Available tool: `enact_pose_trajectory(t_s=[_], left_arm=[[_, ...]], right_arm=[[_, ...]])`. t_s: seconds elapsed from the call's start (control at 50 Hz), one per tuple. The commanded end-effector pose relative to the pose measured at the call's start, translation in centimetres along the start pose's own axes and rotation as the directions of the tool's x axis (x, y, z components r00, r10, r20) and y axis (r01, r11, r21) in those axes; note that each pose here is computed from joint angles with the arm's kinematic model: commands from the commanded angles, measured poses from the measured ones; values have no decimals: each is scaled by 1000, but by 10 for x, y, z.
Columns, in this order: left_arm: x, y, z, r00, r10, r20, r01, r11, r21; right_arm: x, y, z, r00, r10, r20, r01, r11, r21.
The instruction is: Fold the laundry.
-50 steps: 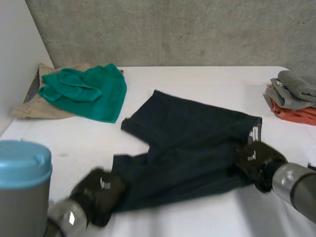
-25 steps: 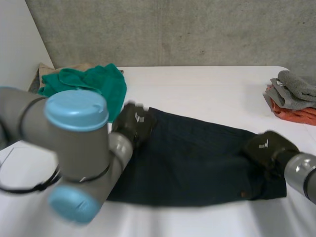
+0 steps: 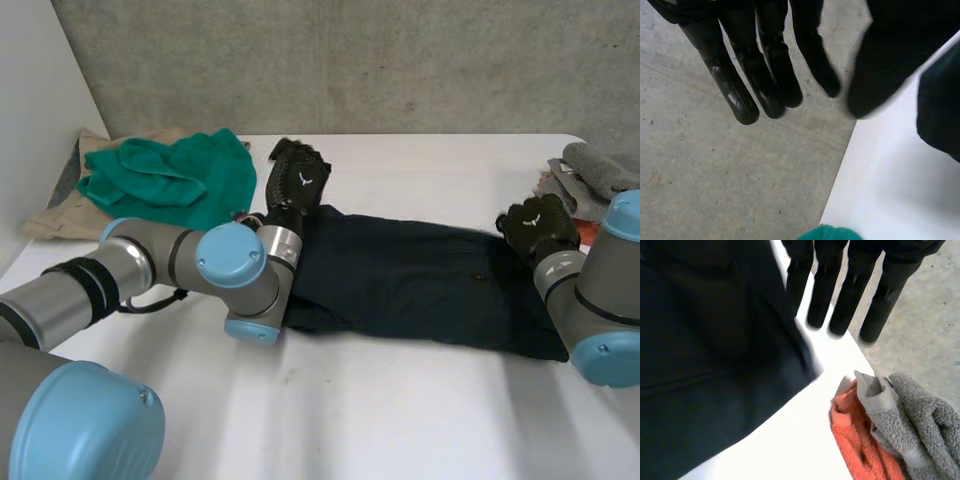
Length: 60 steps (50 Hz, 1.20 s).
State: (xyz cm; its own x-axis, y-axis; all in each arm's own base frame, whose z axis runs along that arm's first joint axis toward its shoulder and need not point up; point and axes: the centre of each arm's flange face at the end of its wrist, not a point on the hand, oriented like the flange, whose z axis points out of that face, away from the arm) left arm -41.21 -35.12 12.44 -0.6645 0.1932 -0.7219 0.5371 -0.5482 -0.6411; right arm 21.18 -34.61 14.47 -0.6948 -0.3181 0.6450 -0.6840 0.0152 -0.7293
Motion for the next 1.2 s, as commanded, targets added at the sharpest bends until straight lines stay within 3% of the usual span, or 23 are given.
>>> enact_pose_trajectory(t_s=[0.02,0.16,0.28,0.36,0.48,0.7,0.8,0.9,0.96,1.0,1.08,1.14,1.2], left_arm=[[-9,-13,6,997,-50,54,46,996,76],[-41,-45,-12,996,-67,61,63,996,66],[-52,-61,-47,992,-129,11,129,991,22],[-60,-72,-74,977,-212,-16,212,977,-6],[-61,-78,-106,938,-341,-66,337,939,-60],[-56,-76,-115,921,-381,-86,372,923,-100],[-55,-75,-116,920,-382,-84,373,922,-106],[-59,-76,-117,922,-379,-78,370,922,-113],[-66,-81,-118,922,-380,-74,371,922,-106],[-68,-83,-119,922,-381,-73,373,922,-105],[-71,-83,-123,922,-380,-76,370,922,-117],[-76,-85,-127,923,-379,-74,369,922,-121],[-79,-85,-132,922,-379,-76,368,921,-129]], right_arm=[[16,-11,15,990,74,-121,-60,991,122],[38,-27,-10,983,139,-123,-122,984,131],[46,-22,-59,967,253,-15,-254,965,-73],[35,-6,-82,922,380,77,-355,907,-226],[20,8,-94,861,485,151,-444,863,-242],[2,29,-78,876,462,140,-424,875,-233],[11,39,-68,901,433,34,-416,883,-217],[28,27,-73,970,244,-4,-242,959,-146],[36,28,-77,1000,6,0,-6,987,-158],[37,26,-77,988,-156,15,157,976,-152],[40,16,-71,939,-343,12,342,934,-102],[34,-7,-67,910,-414,-7,414,910,-10],[5,-44,-71,878,-479,7,470,865,175]])
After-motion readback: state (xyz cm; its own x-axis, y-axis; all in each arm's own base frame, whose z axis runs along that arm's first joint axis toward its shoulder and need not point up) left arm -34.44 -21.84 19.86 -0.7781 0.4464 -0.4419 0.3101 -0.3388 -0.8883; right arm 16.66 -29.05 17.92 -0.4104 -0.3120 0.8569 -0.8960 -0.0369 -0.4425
